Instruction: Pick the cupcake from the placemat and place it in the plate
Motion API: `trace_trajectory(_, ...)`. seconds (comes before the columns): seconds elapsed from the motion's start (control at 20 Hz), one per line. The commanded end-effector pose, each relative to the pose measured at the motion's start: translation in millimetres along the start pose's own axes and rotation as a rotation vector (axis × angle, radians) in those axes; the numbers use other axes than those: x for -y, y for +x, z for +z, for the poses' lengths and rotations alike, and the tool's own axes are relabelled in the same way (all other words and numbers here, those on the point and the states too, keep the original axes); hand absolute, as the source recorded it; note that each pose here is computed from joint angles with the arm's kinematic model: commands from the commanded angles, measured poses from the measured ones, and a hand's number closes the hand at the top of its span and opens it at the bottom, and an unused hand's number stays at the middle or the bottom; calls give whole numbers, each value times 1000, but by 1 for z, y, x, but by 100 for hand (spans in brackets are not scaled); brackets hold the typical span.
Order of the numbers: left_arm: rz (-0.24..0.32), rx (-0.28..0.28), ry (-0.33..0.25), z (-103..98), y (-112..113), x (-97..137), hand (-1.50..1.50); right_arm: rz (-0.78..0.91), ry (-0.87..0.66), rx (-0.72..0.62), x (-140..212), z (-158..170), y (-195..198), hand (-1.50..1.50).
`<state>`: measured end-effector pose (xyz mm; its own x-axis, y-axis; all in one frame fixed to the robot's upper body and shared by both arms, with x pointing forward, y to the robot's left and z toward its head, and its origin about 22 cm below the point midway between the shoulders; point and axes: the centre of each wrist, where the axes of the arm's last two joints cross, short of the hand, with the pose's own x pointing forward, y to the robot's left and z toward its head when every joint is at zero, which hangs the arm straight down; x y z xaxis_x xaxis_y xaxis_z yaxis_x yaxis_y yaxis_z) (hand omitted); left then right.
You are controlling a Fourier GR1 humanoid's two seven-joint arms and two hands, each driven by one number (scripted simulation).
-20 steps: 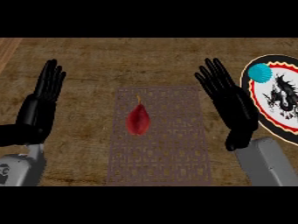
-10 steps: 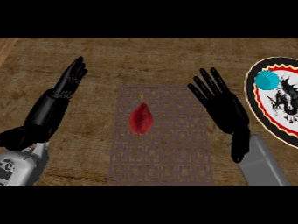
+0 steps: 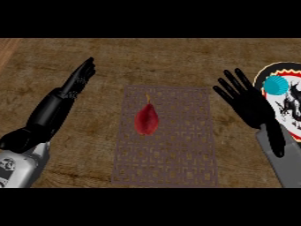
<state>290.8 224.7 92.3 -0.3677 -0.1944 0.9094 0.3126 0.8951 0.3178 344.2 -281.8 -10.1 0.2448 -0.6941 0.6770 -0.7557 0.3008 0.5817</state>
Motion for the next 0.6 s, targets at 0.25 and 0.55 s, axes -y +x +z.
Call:
trace_trajectory(0.25, -4, 1, -38, -2, 0, 2, 0, 8, 233, -109, 10, 1, 19, -150)
trace_trajectory(0.55, 3, 16, -51, -7, 4, 7, 0, 22, 233, -221, 15, 9, 27, -150)
